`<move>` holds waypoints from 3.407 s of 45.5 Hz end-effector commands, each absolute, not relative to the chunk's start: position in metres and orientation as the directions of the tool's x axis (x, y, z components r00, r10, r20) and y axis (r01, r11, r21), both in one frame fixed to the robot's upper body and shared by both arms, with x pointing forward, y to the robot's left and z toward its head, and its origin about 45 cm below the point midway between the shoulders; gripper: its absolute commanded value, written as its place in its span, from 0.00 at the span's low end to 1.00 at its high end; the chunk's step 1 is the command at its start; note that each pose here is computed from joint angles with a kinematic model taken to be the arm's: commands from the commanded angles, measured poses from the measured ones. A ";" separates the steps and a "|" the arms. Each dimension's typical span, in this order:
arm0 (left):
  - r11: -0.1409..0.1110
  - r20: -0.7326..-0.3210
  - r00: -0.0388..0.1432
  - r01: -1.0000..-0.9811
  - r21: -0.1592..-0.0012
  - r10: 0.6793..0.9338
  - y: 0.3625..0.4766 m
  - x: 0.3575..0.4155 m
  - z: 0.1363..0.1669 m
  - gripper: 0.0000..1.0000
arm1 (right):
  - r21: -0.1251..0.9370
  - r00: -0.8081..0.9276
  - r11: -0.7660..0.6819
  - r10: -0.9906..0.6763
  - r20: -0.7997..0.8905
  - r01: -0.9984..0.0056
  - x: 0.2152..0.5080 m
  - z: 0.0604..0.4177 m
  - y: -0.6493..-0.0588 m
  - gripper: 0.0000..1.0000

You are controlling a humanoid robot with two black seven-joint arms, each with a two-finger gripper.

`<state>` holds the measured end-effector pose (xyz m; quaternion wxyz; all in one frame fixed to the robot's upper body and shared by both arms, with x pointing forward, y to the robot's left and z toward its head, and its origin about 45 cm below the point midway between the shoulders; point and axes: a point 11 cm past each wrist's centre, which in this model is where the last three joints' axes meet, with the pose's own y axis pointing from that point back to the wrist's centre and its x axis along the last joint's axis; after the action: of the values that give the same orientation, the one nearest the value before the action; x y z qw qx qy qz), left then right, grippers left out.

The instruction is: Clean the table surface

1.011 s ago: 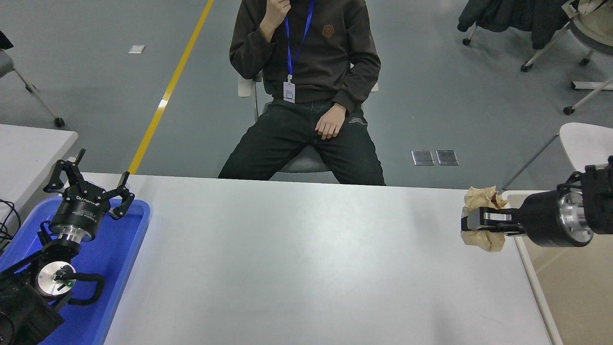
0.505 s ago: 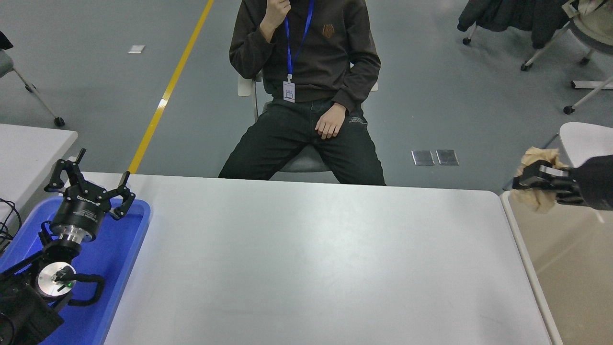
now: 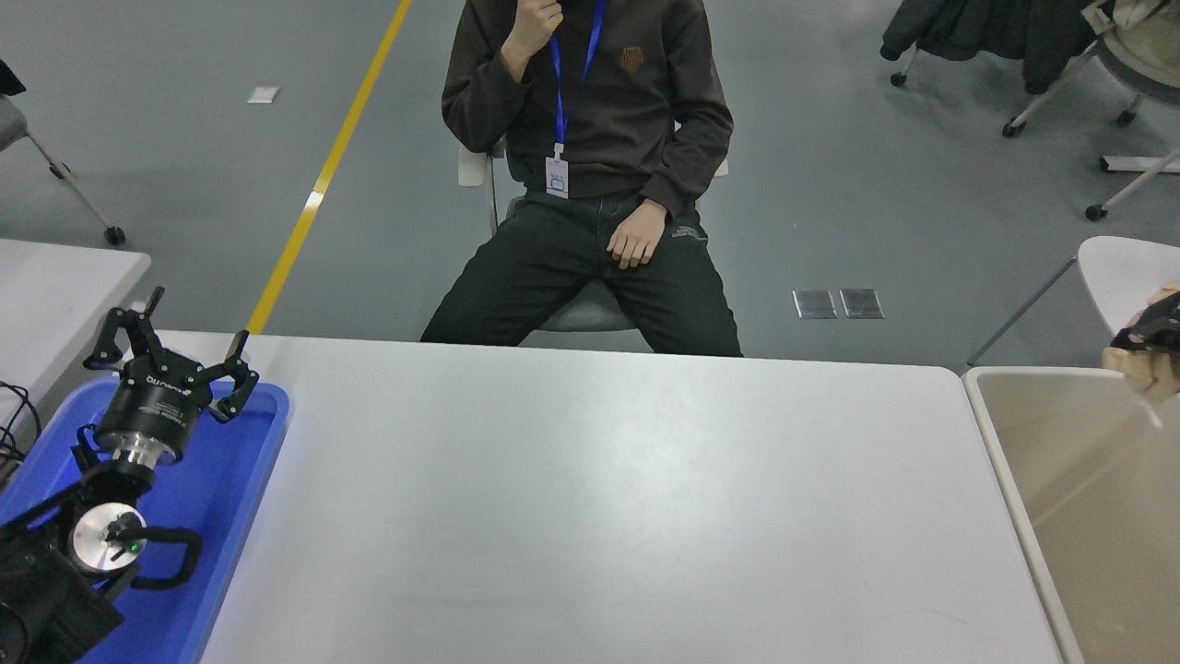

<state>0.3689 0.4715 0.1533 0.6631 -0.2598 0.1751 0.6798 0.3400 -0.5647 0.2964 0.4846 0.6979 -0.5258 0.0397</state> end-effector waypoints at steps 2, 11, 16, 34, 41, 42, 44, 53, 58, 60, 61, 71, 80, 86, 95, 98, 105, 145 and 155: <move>-0.059 -0.585 0.015 -0.993 -0.107 0.811 0.471 0.3690 0.1533 1.00 | 0.612 0.310 0.166 -0.743 0.593 -0.774 0.309 0.268 -0.622 0.00; -0.059 -0.585 0.015 -0.993 -0.107 0.811 0.471 0.3690 0.1533 1.00 | 0.628 0.244 0.254 -0.765 0.595 -0.735 0.291 0.226 -0.638 0.00; -0.059 -0.585 0.015 -0.993 -0.107 0.811 0.471 0.3690 0.1533 1.00 | 0.621 0.217 0.294 -0.759 0.614 -0.727 0.285 0.212 -0.641 0.00; -0.059 -0.585 0.015 -0.993 -0.107 0.811 0.471 0.3690 0.1533 1.00 | 0.562 0.050 0.435 -0.759 0.650 -0.704 0.278 0.157 -0.639 0.00; -0.059 -0.585 0.015 -0.993 -0.107 0.811 0.471 0.3690 0.1533 1.00 | 0.550 0.022 0.463 -0.752 0.659 -0.695 0.280 0.137 -0.627 0.00; -0.059 -0.585 0.015 -0.993 -0.107 0.811 0.471 0.3690 0.1533 1.00 | 0.548 0.015 0.467 -0.751 0.660 -0.694 0.281 0.135 -0.625 0.00; -0.059 -0.585 0.015 -0.993 -0.107 0.811 0.471 0.3690 0.1533 1.00 | 0.549 0.008 0.473 -0.753 0.658 -0.689 0.281 0.127 -0.621 0.00; -0.059 -0.585 0.015 -0.993 -0.107 0.811 0.471 0.3690 0.1533 1.00 | 0.550 -0.012 0.492 -0.752 0.659 -0.675 0.289 0.098 -0.594 0.00; -0.059 -0.585 0.015 -0.993 -0.107 0.811 0.471 0.3690 0.1533 1.00 | 0.530 0.008 0.515 -0.712 0.702 -0.673 0.298 0.090 -0.581 0.00; -0.060 -0.585 0.013 -0.993 -0.106 0.811 0.472 0.3690 0.1532 1.00 | 0.519 0.001 0.528 -0.701 0.714 -0.672 0.301 0.090 -0.578 0.00; -0.059 -0.585 0.015 -0.993 -0.107 0.811 0.471 0.3690 0.1533 1.00 | 0.514 -0.006 0.533 -0.698 0.716 -0.672 0.303 0.090 -0.578 0.00; -0.059 -0.585 0.015 -0.993 -0.107 0.811 0.471 0.3690 0.1533 1.00 | 0.490 -0.031 0.558 -0.680 0.732 -0.669 0.310 0.094 -0.576 0.00; -0.059 -0.585 0.015 -0.993 -0.107 0.811 0.471 0.3690 0.1533 1.00 | 0.489 -0.058 0.565 -0.692 0.719 -0.665 0.313 0.094 -0.573 0.00; -0.059 -0.585 0.015 -0.993 -0.107 0.811 0.471 0.3690 0.1533 1.00 | 0.492 -0.084 0.570 -0.705 0.705 -0.658 0.312 0.093 -0.574 0.00; -0.060 -0.585 0.013 -0.993 -0.106 0.811 0.472 0.3690 0.1532 1.00 | 0.485 -0.096 0.576 -0.703 0.704 -0.658 0.314 0.096 -0.575 0.99; -0.059 -0.585 0.015 -0.993 -0.107 0.811 0.471 0.3690 0.1533 1.00 | 0.483 -0.104 0.572 -0.709 0.697 -0.663 0.317 0.097 -0.573 0.99; -0.059 -0.585 0.015 -0.993 -0.107 0.811 0.471 0.3690 0.1533 1.00 | 0.479 -0.110 0.577 -0.706 0.699 -0.661 0.317 0.099 -0.575 0.99; -0.060 -0.585 0.013 -0.993 -0.106 0.811 0.472 0.3690 0.1532 1.00 | 0.400 -0.501 0.580 -0.814 0.293 -0.709 0.339 0.139 -0.583 0.99; -0.059 -0.585 0.015 -0.993 -0.107 0.811 0.471 0.3690 0.1533 1.00 | 0.310 -0.548 0.512 -0.836 -0.036 -0.801 0.363 0.173 -0.562 0.99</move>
<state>0.3690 0.4714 0.1533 0.6631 -0.2597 0.1750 0.6798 0.3405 -0.5779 0.1363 0.2273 0.4512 -0.8551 -0.1165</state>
